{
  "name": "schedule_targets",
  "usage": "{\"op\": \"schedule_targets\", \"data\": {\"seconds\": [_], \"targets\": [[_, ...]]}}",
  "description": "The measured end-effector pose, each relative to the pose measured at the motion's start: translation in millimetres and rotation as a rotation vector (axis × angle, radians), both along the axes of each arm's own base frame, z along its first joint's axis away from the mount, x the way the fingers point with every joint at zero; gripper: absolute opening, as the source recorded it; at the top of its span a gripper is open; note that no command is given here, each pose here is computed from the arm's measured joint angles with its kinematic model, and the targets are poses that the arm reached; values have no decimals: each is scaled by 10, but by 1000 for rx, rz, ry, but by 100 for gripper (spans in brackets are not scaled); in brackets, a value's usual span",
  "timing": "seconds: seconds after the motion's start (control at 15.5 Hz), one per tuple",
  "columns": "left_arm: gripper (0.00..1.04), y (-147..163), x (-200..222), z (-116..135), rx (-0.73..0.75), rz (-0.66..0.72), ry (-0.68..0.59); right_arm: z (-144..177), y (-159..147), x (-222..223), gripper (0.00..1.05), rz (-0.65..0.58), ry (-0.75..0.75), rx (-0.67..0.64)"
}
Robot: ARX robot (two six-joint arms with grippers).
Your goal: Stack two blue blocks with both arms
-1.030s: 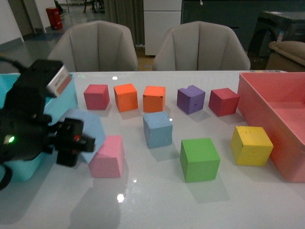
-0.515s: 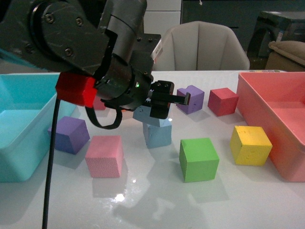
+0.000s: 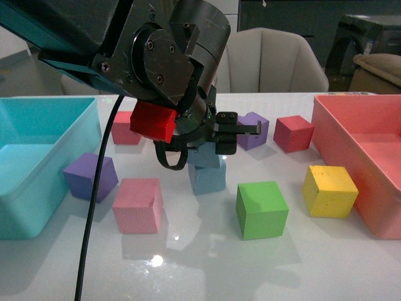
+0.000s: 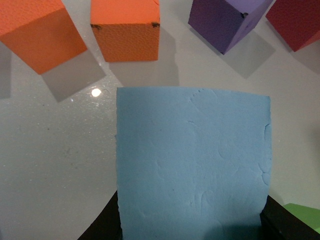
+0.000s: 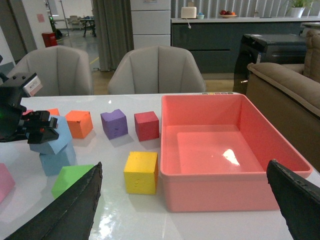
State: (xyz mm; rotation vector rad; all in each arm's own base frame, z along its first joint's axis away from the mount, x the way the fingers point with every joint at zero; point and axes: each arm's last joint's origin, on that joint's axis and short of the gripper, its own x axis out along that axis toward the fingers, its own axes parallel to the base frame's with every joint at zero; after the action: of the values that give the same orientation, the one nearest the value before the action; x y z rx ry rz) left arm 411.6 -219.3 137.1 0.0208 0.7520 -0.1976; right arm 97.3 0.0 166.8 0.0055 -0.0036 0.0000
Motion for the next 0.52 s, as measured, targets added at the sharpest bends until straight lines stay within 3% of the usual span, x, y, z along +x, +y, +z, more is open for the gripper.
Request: {"op": "schedule_targets", "data": {"seconds": [0.52], "targets": [[44,-60,26,-64,16,21,-30,0,0,0,98,0,0,0]]}}
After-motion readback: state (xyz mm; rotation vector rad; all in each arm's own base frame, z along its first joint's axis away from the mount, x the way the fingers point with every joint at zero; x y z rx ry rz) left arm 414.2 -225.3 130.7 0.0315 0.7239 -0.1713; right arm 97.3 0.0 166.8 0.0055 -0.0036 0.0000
